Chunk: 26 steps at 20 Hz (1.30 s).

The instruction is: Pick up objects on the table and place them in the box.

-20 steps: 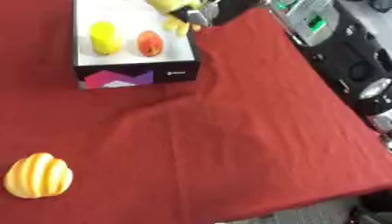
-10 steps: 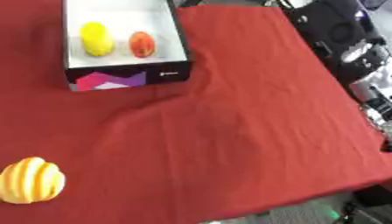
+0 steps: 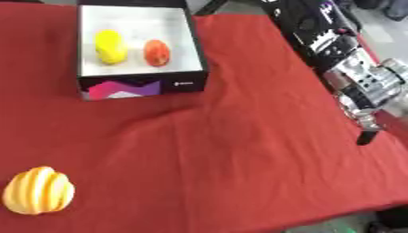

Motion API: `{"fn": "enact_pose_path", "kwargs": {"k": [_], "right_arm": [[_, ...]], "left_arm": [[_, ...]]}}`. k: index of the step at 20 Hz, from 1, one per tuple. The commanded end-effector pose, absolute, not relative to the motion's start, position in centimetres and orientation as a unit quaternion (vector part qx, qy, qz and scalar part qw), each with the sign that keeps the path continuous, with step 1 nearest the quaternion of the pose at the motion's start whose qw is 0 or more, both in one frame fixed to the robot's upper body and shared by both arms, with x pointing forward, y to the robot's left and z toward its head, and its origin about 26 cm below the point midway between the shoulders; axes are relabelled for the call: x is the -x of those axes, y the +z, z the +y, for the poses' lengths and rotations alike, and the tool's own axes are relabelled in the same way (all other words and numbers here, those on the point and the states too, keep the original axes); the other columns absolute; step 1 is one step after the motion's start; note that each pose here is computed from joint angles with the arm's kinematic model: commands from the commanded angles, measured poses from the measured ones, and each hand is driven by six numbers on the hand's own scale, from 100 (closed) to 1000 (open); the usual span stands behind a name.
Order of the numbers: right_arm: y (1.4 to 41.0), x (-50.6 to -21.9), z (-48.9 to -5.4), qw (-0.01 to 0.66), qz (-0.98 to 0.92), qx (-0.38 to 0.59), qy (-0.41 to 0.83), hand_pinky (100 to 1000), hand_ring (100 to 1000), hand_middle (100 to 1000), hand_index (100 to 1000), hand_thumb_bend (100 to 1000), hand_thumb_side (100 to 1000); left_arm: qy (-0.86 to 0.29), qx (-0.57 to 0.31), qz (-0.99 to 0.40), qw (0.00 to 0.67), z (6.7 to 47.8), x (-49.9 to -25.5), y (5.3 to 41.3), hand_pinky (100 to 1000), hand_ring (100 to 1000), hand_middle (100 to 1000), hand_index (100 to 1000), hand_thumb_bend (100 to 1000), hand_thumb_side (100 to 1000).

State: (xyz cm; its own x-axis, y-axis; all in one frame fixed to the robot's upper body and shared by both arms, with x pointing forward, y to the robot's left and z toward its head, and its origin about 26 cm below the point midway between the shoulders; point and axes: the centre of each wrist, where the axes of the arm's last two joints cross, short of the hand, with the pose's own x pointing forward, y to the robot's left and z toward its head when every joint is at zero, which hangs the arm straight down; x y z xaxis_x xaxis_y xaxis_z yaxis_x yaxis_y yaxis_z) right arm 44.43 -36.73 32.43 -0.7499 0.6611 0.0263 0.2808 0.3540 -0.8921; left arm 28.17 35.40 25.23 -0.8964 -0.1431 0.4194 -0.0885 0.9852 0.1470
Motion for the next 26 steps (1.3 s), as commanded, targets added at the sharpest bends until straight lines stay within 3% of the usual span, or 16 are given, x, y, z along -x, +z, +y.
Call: {"fn": "enact_pose_path", "kwargs": {"k": [1,9,13,15,16,19,20,23,24,25,26], "right_arm": [[33.3,-44.7,-37.4,0.182,-0.788,0.323,0.491,729,592,452,620,284,326],[30.6,-46.2,-36.4,0.166,-0.754,0.352,0.530,757,613,470,630,321,461],[29.1,-46.5,-35.9,0.147,-0.716,0.362,0.578,795,667,533,670,355,591],[28.7,-46.5,-35.8,0.134,-0.691,0.364,0.610,823,725,591,725,415,675],[28.5,-46.5,-35.8,0.128,-0.676,0.364,0.628,846,783,666,791,450,741],[28.4,-46.5,-36.0,0.110,-0.639,0.358,0.672,869,841,750,851,441,679],[28.5,-46.5,-36.1,0.104,-0.636,0.357,0.677,876,853,768,866,443,592],[28.8,-46.3,-36.2,0.092,-0.638,0.356,0.677,888,875,802,894,443,470],[28.9,-46.2,-36.2,0.090,-0.642,0.356,0.674,890,882,813,907,436,348],[29.1,-46.1,-36.3,0.089,-0.647,0.355,0.669,892,884,816,911,432,304],[29.2,-46.0,-36.4,0.088,-0.653,0.354,0.664,892,883,818,918,408,377]], "left_arm": [[-0.082,-0.053,-0.976,0.197,35.2,-28.0,26.7,859,855,784,812,100,613],[-0.105,-0.036,-0.974,0.197,34.5,-28.3,27.0,863,856,784,811,100,610],[-0.113,-0.038,-0.972,0.202,34.4,-28.3,26.8,864,857,784,811,100,609],[-0.118,-0.039,-0.971,0.204,34.5,-28.3,26.7,864,857,784,811,100,608],[-0.119,-0.039,-0.971,0.205,34.5,-28.3,26.7,864,857,783,811,100,608],[-0.119,-0.040,-0.970,0.207,34.5,-28.3,26.6,864,857,783,811,100,609],[-0.118,-0.041,-0.970,0.207,34.6,-28.3,26.6,864,857,784,812,100,609],[-0.116,-0.043,-0.970,0.210,34.7,-28.2,26.4,865,858,785,812,100,610],[-0.115,-0.044,-0.970,0.211,34.7,-28.2,26.4,865,858,785,813,100,611],[-0.113,-0.045,-0.970,0.212,34.7,-28.2,26.4,865,858,785,813,100,611],[-0.111,-0.046,-0.970,0.212,34.7,-28.2,26.3,865,858,787,813,100,613]]}}
